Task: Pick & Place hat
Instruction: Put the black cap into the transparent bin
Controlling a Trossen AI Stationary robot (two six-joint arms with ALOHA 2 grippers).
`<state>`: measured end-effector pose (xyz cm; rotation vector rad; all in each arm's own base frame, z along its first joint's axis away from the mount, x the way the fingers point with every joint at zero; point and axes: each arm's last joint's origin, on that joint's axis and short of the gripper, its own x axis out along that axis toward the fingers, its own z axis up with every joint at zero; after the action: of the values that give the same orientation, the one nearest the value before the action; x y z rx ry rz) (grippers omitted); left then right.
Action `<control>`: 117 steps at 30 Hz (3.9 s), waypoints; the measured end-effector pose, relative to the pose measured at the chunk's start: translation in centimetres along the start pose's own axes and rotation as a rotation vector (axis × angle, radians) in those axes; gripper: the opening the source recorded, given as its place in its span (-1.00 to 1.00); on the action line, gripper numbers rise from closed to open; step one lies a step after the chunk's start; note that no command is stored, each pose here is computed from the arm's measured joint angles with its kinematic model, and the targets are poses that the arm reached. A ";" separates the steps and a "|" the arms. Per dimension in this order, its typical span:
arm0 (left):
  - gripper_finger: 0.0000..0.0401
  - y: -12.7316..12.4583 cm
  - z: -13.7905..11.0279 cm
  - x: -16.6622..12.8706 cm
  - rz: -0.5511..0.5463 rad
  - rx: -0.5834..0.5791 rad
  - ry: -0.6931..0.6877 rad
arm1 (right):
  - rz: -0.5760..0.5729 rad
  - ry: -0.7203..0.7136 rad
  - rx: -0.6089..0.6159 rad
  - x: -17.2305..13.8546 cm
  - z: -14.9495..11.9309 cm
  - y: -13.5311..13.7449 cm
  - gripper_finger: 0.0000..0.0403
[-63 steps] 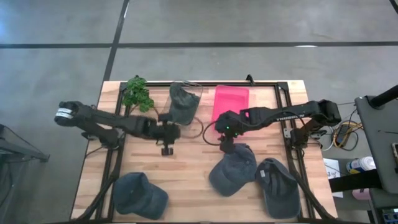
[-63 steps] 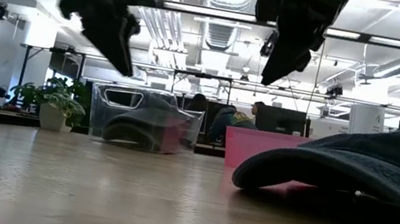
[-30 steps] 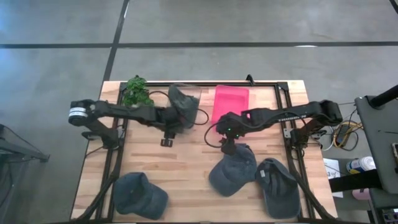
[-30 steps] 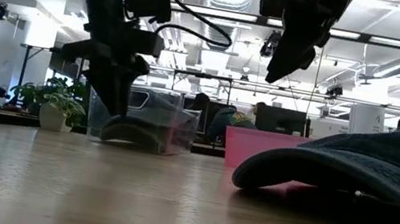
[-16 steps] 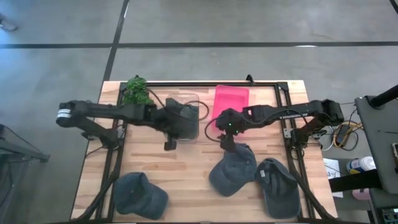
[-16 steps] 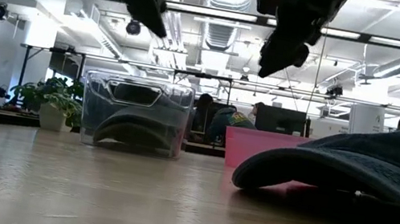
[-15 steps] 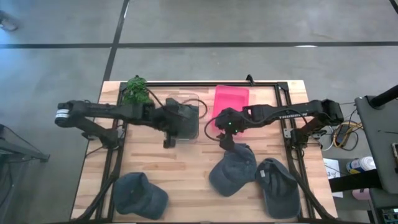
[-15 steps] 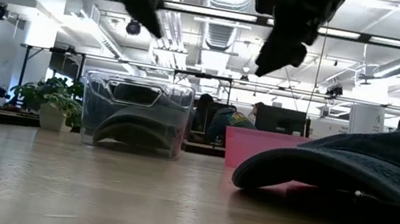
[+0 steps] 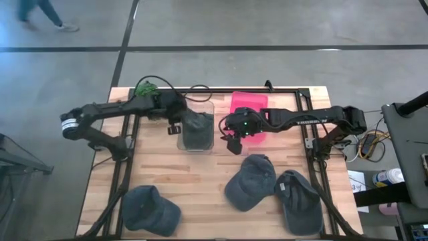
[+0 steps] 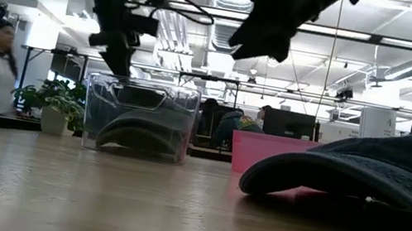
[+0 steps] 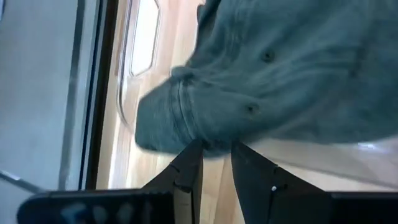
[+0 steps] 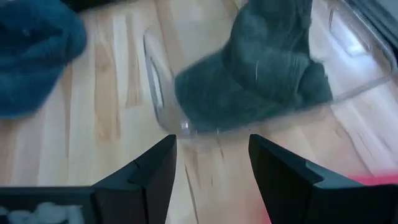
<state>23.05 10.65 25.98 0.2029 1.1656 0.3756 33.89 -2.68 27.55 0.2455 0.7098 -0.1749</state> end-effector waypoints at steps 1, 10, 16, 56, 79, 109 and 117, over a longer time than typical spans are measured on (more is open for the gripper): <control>-0.61 0.3 0.1 0.6 -0.006 -0.004 -0.002 | -0.002 -0.001 0.007 0.1 0.0 -0.1 -0.01; -0.61 0.2 1.3 4.1 -0.099 -0.001 -0.005 | -0.013 -0.069 0.073 1.2 0.8 -1.2 -0.01; -0.61 0.0 1.9 0.0 -0.064 -0.063 -0.068 | 0.074 -0.133 0.330 1.0 3.9 -6.7 -0.01; -0.61 -7.7 0.8 1.9 -0.184 -0.481 0.058 | 0.313 0.439 -0.013 11.4 7.0 -18.8 -0.01; -0.61 -6.7 -1.7 0.1 -0.070 -0.510 0.013 | 0.408 0.476 0.022 8.5 7.9 -12.4 -0.01; -0.61 -7.6 -6.0 0.2 -0.167 -0.653 0.040 | 0.117 0.260 -0.126 11.8 9.1 -8.8 -0.01; -0.61 -8.4 -6.6 2.1 -0.213 -0.719 -0.021 | 0.093 0.291 -0.161 13.4 7.7 -8.4 -0.01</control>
<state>19.23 3.52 18.71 -0.5380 0.9563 0.5757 46.63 -13.83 22.91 0.1507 0.9940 0.0079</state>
